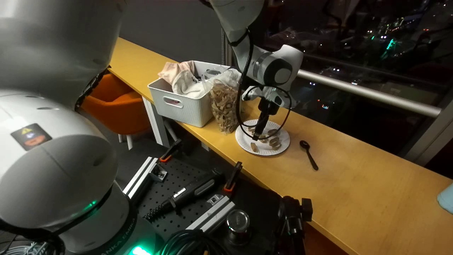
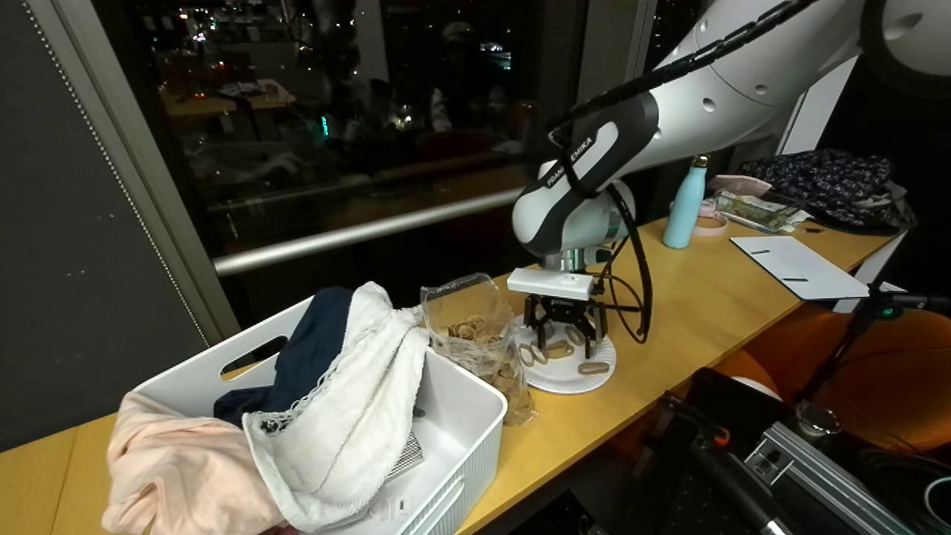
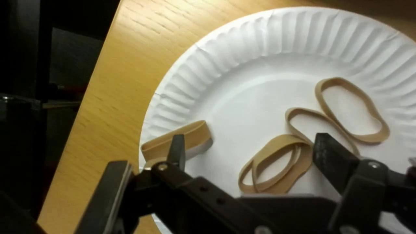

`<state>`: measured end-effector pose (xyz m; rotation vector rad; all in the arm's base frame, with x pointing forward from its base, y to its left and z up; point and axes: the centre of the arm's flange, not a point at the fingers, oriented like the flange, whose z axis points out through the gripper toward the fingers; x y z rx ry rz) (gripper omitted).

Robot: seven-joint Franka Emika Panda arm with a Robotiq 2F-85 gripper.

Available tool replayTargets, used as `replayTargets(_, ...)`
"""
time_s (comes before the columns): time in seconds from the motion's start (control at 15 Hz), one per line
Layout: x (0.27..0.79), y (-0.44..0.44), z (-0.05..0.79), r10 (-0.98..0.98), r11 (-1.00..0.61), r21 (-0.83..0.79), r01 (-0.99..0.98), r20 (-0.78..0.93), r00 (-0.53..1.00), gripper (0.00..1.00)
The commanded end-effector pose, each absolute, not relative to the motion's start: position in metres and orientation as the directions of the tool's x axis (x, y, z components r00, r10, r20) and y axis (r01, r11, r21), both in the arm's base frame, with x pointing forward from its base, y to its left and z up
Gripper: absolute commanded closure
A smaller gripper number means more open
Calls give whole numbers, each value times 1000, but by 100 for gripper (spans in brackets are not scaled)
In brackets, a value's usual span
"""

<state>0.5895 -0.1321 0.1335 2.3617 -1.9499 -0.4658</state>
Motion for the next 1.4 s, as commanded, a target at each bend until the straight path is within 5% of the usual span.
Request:
replayTargets(0.0, 585, -125, 130, -992, -83, 276, -958, -116, 52, 0)
replayTargets(0.53, 589, -110, 135, -985, 173, 251, -952, 71, -160, 0)
replayTargets(1.33, 583, -100, 138, -930, 335, 72, -939, 183, -318, 0)
